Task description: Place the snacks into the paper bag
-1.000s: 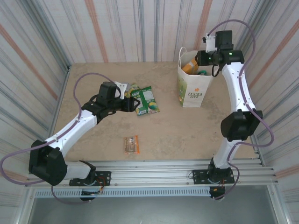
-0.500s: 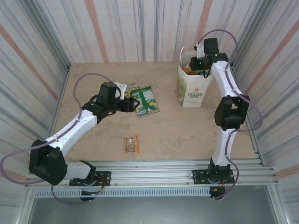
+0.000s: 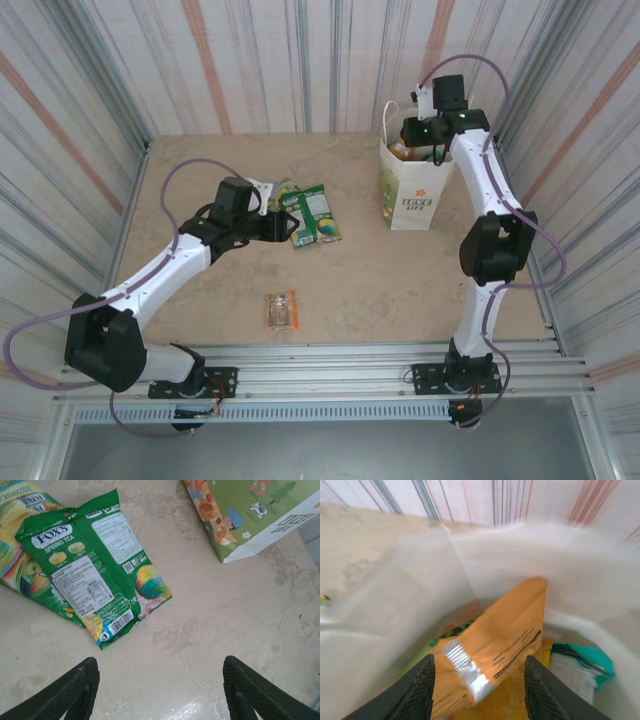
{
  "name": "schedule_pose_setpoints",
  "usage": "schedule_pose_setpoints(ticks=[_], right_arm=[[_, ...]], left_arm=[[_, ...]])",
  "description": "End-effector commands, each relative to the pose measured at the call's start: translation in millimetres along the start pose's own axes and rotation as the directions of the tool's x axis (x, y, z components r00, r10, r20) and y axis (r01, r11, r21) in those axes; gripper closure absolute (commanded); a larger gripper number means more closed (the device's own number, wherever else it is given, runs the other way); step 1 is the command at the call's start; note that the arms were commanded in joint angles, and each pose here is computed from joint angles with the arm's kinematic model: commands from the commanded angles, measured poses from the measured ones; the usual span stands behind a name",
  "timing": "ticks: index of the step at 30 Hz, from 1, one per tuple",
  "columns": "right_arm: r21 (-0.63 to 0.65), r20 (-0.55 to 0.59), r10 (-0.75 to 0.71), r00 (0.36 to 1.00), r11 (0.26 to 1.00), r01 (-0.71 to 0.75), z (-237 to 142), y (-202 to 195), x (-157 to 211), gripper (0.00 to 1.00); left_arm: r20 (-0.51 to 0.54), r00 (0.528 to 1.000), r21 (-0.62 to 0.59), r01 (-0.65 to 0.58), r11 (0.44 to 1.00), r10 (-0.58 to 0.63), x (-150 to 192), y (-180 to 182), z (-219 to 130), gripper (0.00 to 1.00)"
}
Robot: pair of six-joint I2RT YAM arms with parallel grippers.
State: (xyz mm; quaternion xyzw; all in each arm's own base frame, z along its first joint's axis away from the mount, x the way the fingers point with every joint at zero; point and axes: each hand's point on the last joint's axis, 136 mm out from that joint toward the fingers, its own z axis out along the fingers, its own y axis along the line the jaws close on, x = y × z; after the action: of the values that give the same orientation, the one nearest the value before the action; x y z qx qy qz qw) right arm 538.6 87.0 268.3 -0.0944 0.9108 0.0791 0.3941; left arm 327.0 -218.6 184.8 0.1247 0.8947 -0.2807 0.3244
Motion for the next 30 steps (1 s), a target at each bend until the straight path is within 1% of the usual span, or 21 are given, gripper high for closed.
schedule_pose_setpoints(ticks=[1, 5, 10, 13, 15, 19, 22, 26, 30], right_arm=[[-0.017, 0.115, -0.025, 0.993, 0.999, 0.027, -75.1, 19.8, -23.0, 0.49], [-0.039, 0.160, -0.038, 0.986, 0.998, 0.045, -117.0, 38.0, -12.6, 0.49], [-0.110, 0.171, -0.038, 0.985, 0.992, 0.057, -150.0, 71.0, 25.2, 0.47], [-0.169, 0.157, -0.038, 0.987, 0.983, 0.065, -162.7, 94.9, 52.2, 0.47], [-0.218, 0.137, -0.053, 0.989, 0.973, 0.082, -167.2, 113.7, 72.7, 0.47], [-0.312, 0.106, -0.038, 0.994, 0.948, 0.070, -165.6, 148.2, 108.1, 0.48], [-0.418, 0.083, -0.031, 0.996, 0.906, 0.062, -158.0, 179.6, 136.8, 0.49], [-0.507, 0.050, -0.045, 0.998, 0.859, 0.065, -145.8, 213.4, 169.1, 0.49], [-0.534, 0.009, -0.029, 1.000, 0.845, 0.029, -129.9, 234.6, 191.5, 0.50]], left_arm=[[-0.028, 0.999, -0.016, 0.040, 0.999, -0.040, 16.6, 3.8, -3.5, 0.31], [-0.053, 0.994, -0.021, 0.091, 0.996, -0.092, 35.5, 6.7, -11.2, 0.32], [-0.085, 0.984, -0.022, 0.156, 0.987, -0.158, 62.3, 8.7, -22.2, 0.32], [-0.070, 0.981, -0.067, 0.177, 0.982, -0.182, 71.8, 18.9, -26.9, 0.32], [-0.039, 0.981, -0.075, 0.185, 0.980, -0.189, 69.2, 22.3, -28.2, 0.32], [0.019, 0.976, -0.066, 0.220, 0.973, -0.219, 54.8, 30.0, -21.8, 0.32], [0.047, 0.970, -0.059, 0.241, 0.969, -0.238, 41.4, 36.5, -11.1, 0.35], [0.031, 0.967, -0.055, 0.255, 0.965, -0.253, 30.1, 43.6, 13.3, 0.37], [0.015, 0.964, -0.098, 0.264, 0.959, -0.264, 16.7, 55.0, 38.0, 0.38]])
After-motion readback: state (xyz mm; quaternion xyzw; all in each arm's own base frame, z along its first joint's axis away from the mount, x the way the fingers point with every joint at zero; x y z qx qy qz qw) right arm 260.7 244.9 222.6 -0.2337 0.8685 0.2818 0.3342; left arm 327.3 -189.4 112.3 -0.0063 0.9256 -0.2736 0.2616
